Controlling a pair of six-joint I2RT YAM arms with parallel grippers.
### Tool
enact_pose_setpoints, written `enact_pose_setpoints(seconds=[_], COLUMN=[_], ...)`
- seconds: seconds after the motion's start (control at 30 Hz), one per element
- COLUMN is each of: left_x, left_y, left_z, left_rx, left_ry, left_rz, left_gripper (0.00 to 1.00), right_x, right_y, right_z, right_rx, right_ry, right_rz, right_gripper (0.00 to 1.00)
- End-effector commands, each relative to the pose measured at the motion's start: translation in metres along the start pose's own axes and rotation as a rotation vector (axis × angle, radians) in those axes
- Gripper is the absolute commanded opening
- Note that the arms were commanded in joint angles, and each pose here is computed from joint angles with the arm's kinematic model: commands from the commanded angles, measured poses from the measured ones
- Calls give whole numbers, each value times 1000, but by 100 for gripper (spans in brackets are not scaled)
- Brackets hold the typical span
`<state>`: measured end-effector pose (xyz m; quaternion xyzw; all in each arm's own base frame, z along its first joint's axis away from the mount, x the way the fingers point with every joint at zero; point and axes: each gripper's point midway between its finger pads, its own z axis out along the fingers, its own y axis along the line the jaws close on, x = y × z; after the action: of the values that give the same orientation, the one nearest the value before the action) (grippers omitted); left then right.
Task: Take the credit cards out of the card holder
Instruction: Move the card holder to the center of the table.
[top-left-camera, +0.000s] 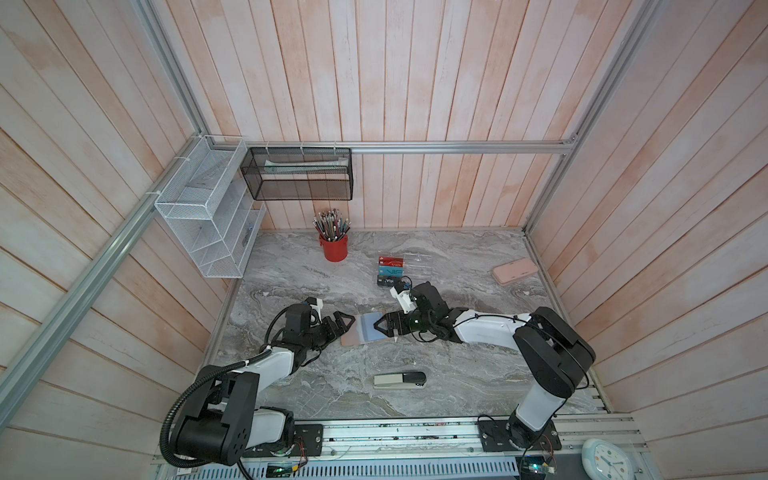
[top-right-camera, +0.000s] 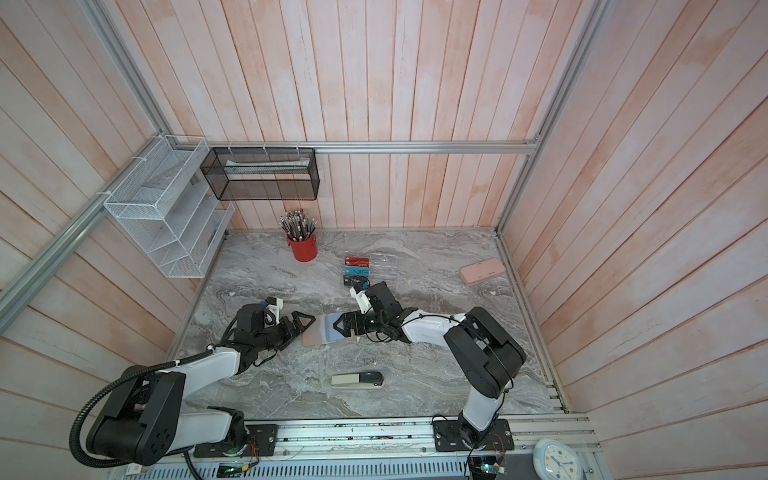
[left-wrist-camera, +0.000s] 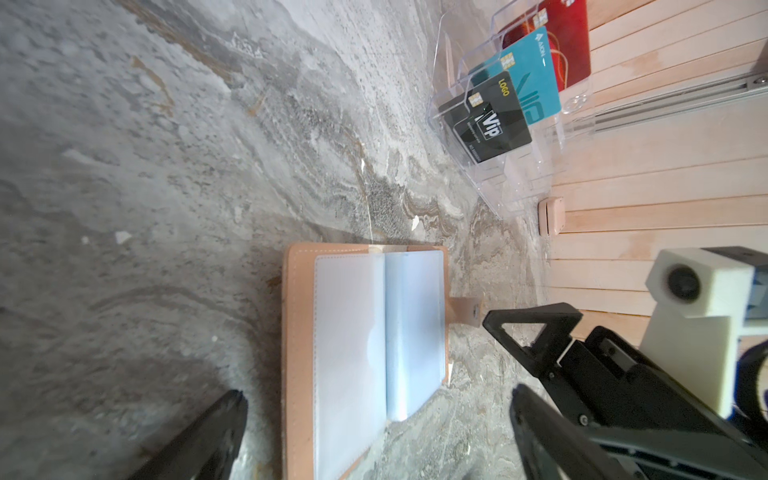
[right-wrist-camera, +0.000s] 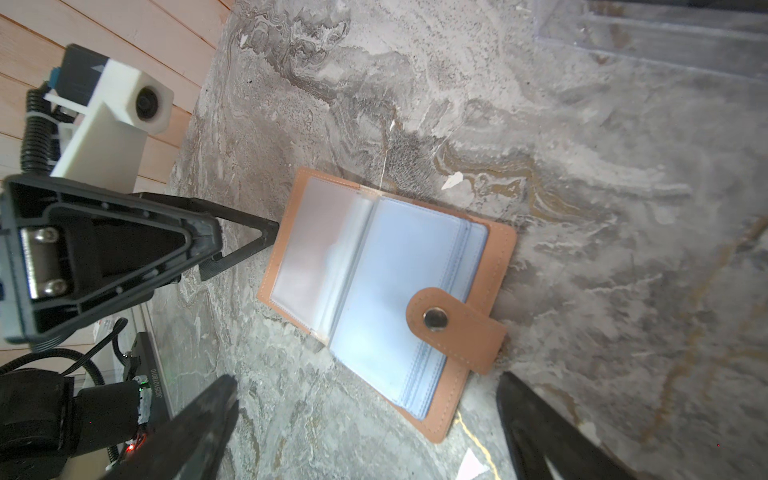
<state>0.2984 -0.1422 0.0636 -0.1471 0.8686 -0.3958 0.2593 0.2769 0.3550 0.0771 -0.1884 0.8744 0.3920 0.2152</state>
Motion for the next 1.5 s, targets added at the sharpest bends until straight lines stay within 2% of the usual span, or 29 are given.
enact_pose_setpoints(seconds=[0.0,0.47,0.73,0.9,1.1,1.47], left_x=[-13,-17,-18,-8,-8,-3], left_y=[-17,-38,-28,-16,-7,-23], left_z=[0,3,-11,-2,6,22], left_rx=[53,86,5,-8,-32,25], left_ry=[-27,-25,-47,8,18,60], left_rz=[25,61,99,71,65,69], left_gripper=[100,100,100,100,100,100], right_x=[-2,1,3,4,5,4], right_y=[8,6,4,4,3,2], right_z=[5,8,8,9,8,10], right_rx=[-30,-38,-31,-33,-30,-30], right_ry=[-1,2,5,4,5,3], right_rz=[-5,9,9,14,15,15], right_gripper=[98,98,98,98,98,98])
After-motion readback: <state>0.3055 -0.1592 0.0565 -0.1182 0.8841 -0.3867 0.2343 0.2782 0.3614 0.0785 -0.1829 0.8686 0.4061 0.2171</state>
